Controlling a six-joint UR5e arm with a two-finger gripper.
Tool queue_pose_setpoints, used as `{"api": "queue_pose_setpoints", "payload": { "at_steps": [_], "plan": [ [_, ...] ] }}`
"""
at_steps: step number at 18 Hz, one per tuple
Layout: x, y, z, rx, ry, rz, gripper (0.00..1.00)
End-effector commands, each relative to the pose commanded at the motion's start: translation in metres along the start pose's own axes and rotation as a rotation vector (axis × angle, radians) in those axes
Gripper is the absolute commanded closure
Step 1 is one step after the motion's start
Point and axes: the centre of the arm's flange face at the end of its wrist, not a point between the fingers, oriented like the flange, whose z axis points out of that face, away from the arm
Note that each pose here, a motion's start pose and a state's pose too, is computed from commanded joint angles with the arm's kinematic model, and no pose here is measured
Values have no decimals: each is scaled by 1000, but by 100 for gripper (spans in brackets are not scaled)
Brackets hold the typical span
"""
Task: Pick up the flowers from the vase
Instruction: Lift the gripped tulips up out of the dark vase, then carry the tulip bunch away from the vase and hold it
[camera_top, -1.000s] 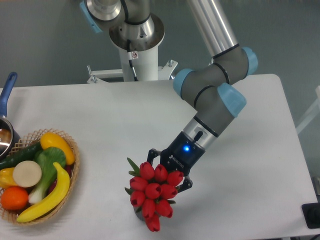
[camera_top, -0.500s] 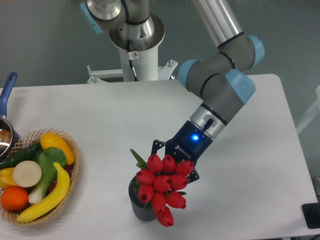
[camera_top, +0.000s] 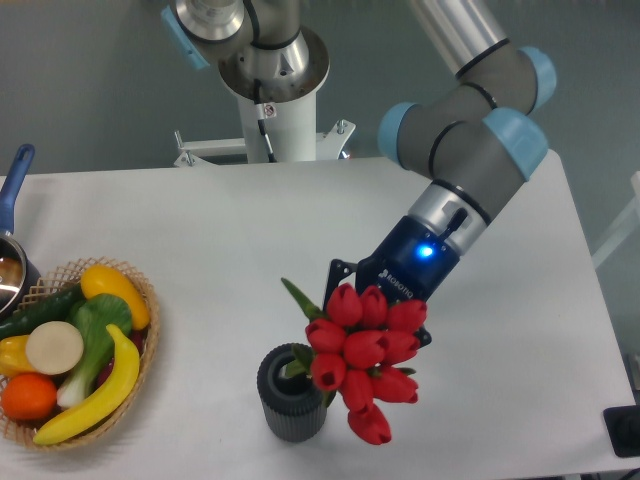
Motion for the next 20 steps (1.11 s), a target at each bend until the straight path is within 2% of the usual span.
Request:
{"api": "queue_pose_setpoints", "payload": {
  "at_steps": [9,13,15,18,20],
  "plan": [
    [6,-33,-71,93,-39,41,100],
    [2,-40,-108,114,-95,106,100],
    [-7,-30,-110,83,-134,186,100],
    [-25,-7,-110,-63,-270,295,100],
    [-35,5,-110,-134,-317,335,100]
  ]
}}
